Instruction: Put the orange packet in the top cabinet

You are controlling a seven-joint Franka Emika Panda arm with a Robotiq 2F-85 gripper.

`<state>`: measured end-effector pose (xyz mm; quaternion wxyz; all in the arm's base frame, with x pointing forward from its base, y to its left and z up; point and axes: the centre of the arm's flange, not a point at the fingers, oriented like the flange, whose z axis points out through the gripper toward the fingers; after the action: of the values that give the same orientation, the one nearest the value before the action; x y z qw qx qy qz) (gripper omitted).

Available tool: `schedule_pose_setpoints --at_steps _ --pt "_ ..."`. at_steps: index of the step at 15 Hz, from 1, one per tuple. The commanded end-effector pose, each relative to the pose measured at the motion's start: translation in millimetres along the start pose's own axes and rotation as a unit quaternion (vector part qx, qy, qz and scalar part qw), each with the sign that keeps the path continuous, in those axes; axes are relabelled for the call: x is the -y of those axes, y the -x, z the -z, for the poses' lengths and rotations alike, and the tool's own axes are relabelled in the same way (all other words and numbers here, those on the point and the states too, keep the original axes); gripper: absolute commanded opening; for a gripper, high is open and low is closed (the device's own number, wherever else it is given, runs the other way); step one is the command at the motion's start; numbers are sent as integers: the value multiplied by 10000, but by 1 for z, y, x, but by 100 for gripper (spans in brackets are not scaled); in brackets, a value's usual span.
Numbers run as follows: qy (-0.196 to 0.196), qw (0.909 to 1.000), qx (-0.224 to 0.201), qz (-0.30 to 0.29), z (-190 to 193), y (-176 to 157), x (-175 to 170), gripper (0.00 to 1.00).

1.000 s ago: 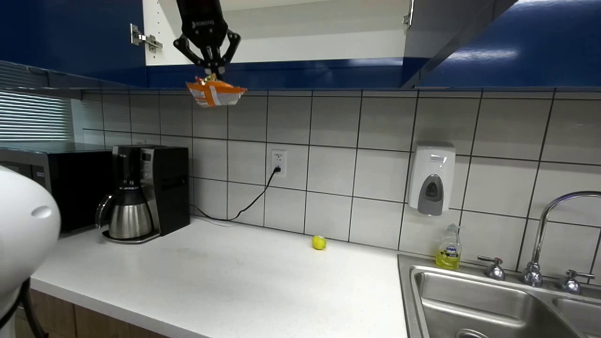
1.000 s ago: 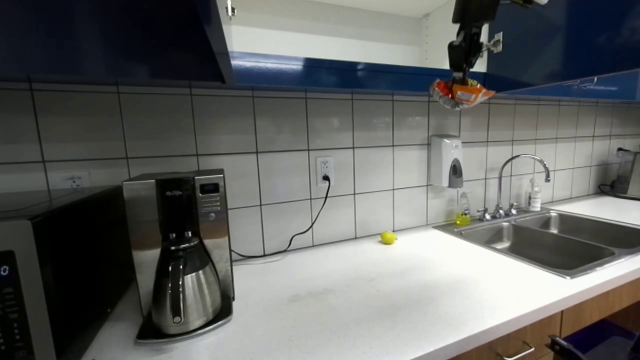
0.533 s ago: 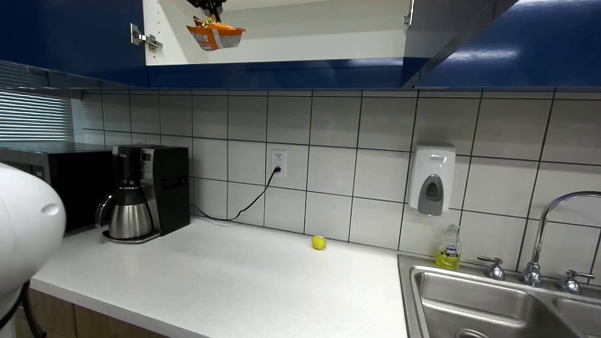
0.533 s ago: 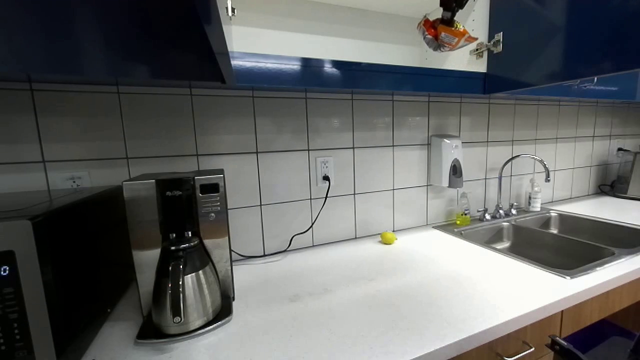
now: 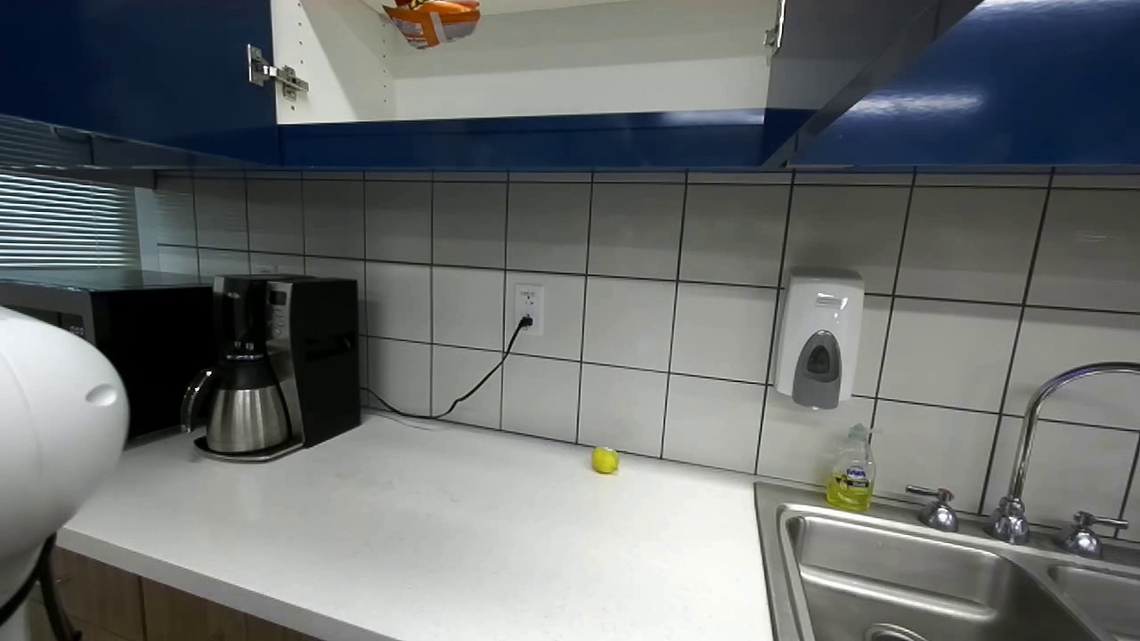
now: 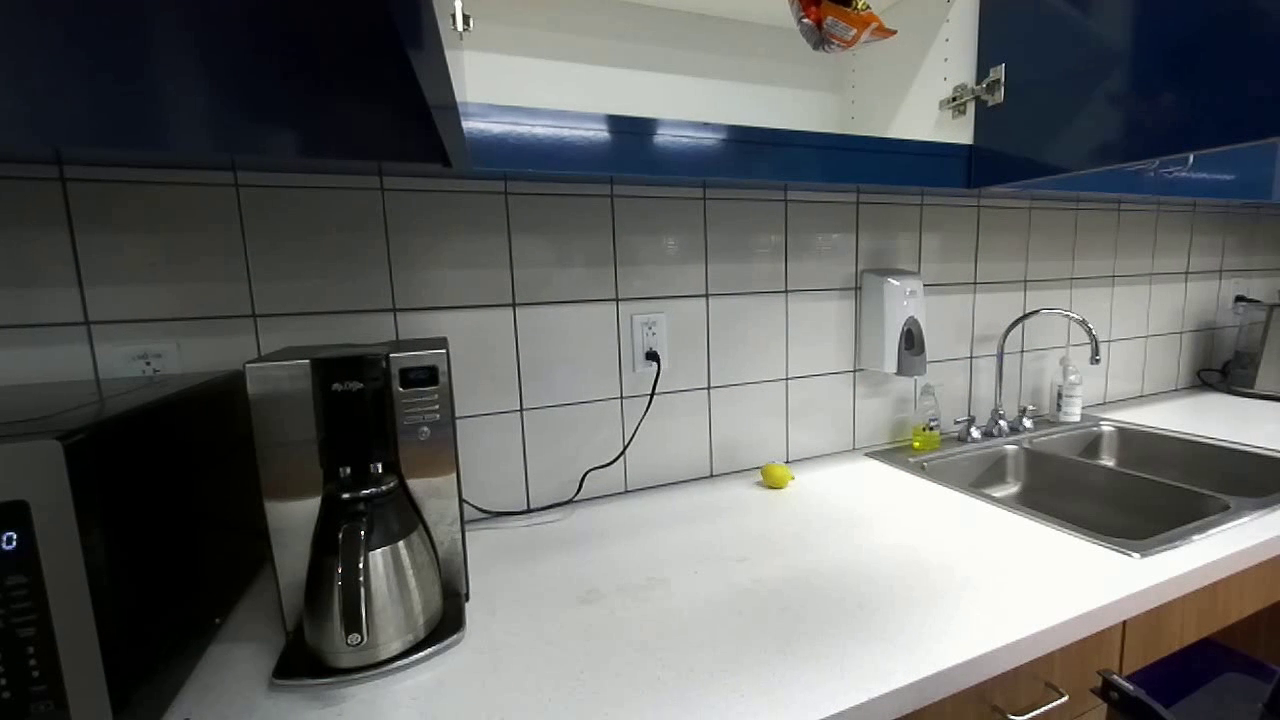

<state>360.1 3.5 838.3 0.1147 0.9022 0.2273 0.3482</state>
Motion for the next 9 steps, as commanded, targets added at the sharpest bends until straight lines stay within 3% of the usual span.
schedule_pose_setpoints --at_steps 1,9 --pt "100 9999 -92 -63 -9 -51 -23 0" --pt "122 9995 -24 -298 -68 -99 -38 0"
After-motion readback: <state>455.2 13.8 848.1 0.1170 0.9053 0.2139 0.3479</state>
